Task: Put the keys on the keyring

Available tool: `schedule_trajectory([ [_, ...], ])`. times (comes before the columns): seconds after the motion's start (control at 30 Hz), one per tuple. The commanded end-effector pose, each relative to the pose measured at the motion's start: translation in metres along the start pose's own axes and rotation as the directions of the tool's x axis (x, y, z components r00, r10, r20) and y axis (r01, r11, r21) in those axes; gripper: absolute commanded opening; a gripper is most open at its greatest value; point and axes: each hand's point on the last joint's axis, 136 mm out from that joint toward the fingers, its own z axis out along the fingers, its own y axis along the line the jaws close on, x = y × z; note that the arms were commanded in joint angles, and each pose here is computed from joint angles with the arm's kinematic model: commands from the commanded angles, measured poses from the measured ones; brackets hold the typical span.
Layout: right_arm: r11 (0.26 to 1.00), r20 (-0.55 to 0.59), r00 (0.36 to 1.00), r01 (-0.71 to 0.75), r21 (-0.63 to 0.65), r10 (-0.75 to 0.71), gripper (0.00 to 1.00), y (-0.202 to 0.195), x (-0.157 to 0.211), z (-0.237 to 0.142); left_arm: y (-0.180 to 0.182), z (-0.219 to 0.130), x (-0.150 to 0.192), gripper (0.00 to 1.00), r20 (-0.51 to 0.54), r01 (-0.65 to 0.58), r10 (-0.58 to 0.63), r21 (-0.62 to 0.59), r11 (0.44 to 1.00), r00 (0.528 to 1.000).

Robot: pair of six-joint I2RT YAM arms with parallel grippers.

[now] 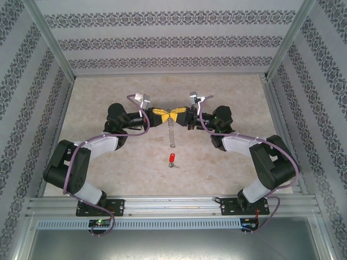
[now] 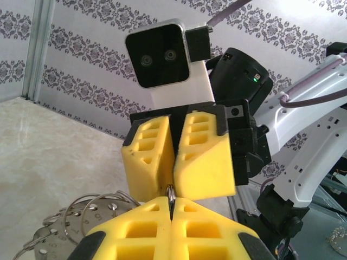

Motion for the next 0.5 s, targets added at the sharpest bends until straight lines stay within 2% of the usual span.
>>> schedule_trajectory([
  [0.0, 0.997, -0.003, 0.998, 0.056, -0.054, -0.056, 0.11, 0.012, -0.004, 0.008, -0.012, 0.003, -0.021, 0.0, 0.043, -0.09, 0.088, 0.046, 0.995, 0.995],
  [0.07, 0.997, -0.005, 0.998, 0.059, -0.058, -0.06, 0.0, 0.013, -0.005, 0.008, -0.011, 0.003, -0.021, 0.0, 0.044, -0.088, 0.086, 0.045, 0.995, 0.995],
  [0.2, 0.997, 0.011, 0.997, 0.071, -0.03, -0.071, 0.0, 0.007, -0.006, 0.005, -0.006, 0.001, -0.028, 0.01, 0.073, -0.079, 0.078, 0.014, 0.997, 0.994],
  [0.27, 0.997, 0.031, 0.997, 0.077, -0.01, -0.077, 0.0, 0.002, -0.01, 0.001, -0.002, -0.006, -0.04, 0.25, 0.124, -0.066, 0.068, -0.023, 0.998, 0.99],
  [0.37, 0.997, 0.049, 0.996, 0.073, -0.016, -0.073, 0.0, 0.0, -0.018, -0.001, 0.006, -0.022, -0.061, 0.38, 0.215, -0.017, 0.035, -0.087, 0.996, 0.976],
  [0.47, 0.997, 0.053, 0.996, 0.077, -0.031, -0.075, 0.0, 0.003, -0.021, 0.0, 0.007, -0.031, -0.072, 0.44, 0.249, 0.04, -0.012, -0.107, 0.993, 0.968],
])
